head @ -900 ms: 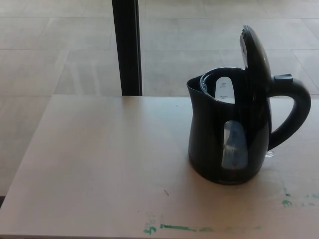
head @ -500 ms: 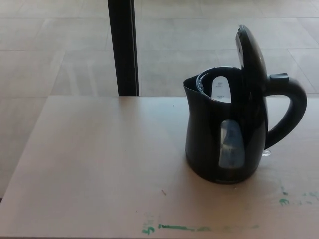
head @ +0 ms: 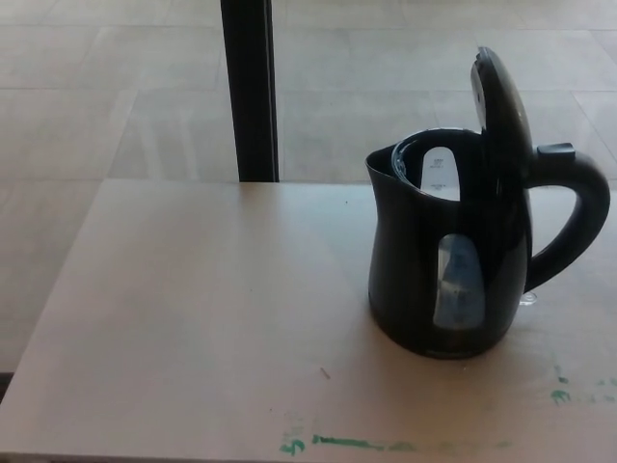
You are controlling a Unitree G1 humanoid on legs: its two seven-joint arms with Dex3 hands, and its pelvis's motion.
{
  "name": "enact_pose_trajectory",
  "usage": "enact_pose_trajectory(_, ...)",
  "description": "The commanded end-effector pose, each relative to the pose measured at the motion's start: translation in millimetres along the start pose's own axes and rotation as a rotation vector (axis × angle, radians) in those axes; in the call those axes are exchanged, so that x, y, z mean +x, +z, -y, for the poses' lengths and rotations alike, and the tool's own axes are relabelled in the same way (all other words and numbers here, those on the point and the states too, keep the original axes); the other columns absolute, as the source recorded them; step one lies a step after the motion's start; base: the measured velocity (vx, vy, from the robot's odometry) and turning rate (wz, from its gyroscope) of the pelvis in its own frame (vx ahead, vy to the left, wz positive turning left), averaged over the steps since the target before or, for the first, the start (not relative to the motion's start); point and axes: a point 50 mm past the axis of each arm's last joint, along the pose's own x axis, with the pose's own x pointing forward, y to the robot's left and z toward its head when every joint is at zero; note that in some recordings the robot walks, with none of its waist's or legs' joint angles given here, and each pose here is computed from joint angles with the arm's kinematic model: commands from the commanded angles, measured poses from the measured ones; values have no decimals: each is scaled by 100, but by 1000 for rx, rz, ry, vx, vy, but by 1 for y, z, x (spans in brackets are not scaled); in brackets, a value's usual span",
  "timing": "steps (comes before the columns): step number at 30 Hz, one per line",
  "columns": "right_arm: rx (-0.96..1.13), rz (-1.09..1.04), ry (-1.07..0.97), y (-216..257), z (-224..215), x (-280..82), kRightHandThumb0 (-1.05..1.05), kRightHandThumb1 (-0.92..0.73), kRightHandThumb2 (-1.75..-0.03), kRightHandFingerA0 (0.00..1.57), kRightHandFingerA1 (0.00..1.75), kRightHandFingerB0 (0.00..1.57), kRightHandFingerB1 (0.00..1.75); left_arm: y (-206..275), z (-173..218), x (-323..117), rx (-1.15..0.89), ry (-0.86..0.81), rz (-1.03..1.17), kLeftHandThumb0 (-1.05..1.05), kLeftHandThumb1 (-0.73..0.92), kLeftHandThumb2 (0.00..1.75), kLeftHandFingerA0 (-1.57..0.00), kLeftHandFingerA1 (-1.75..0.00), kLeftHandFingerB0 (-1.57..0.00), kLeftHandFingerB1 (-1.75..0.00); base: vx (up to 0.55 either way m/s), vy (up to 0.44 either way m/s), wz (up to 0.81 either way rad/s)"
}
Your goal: The robot uses its right hand to push down on the lid of a kettle kept in the middle of the desk to close it
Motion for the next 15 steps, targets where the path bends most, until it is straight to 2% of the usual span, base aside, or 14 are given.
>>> enact_pose_trajectory(1,-71,11,113,25,-32,23,-76,-60,-95,24,53,17,43,1,-6,-3,-30,5,2,-73,75,63,-42,-47,-32,-34,0,0,0)
enact_pose_trajectory(2,-86,33,174,30,-43,31,-75,-77,-64,28,42,21,29,2,-6,-3,-43,-3,6,-72,75,63,-42,-49,-31,-35,0,0,0)
enact_pose_trajectory(3,-84,45,214,31,-50,37,-72,-61,-93,20,51,14,43,2,-6,-3,-32,-5,9,-73,76,63,-43,-53,-31,-35,0,0,0)
enact_pose_trajectory(4,-114,51,227,34,-56,40,-73,-60,-95,23,52,14,43,1,-7,-4,-22,-5,9,-73,76,63,-43,-52,-32,-34,0,0,0)
enact_pose_trajectory(5,-112,56,236,37,-62,43,-72,-73,-62,31,42,25,30,1,-7,-4,-23,-6,9,-72,76,63,-43,-51,-31,-34,0,0,0)
enact_pose_trajectory(6,-115,62,249,38,-66,45,-76,-57,-94,24,51,16,43,1,-7,-4,-26,-5,8,-73,75,63,-41,-47,-30,-34,0,0,0)
enact_pose_trajectory(11,-135,49,362,51,-96,57,-82,-54,-94,23,51,18,42,1,-8,-4,-23,3,8,-73,75,63,-45,-49,-32,-34,0,0,0)
enact_pose_trajectory(12,-167,61,376,51,-100,58,-81,-71,-63,31,41,26,29,1,-9,-4,-37,4,8,-74,74,62,-46,-51,-33,-34,0,0,0)
enact_pose_trajectory(13,-203,68,405,52,-109,60,-80,-57,-96,27,53,19,43,1,-9,-5,-46,-1,9,-76,74,62,-43,-51,-30,-34,0,0,0)
enact_pose_trajectory(15,-253,73,438,55,-118,64,-81,-59,-96,28,53,19,43,1,-9,-5,-14,-1,12,-77,75,63,-41,-48,-29,-34,0,0,0)
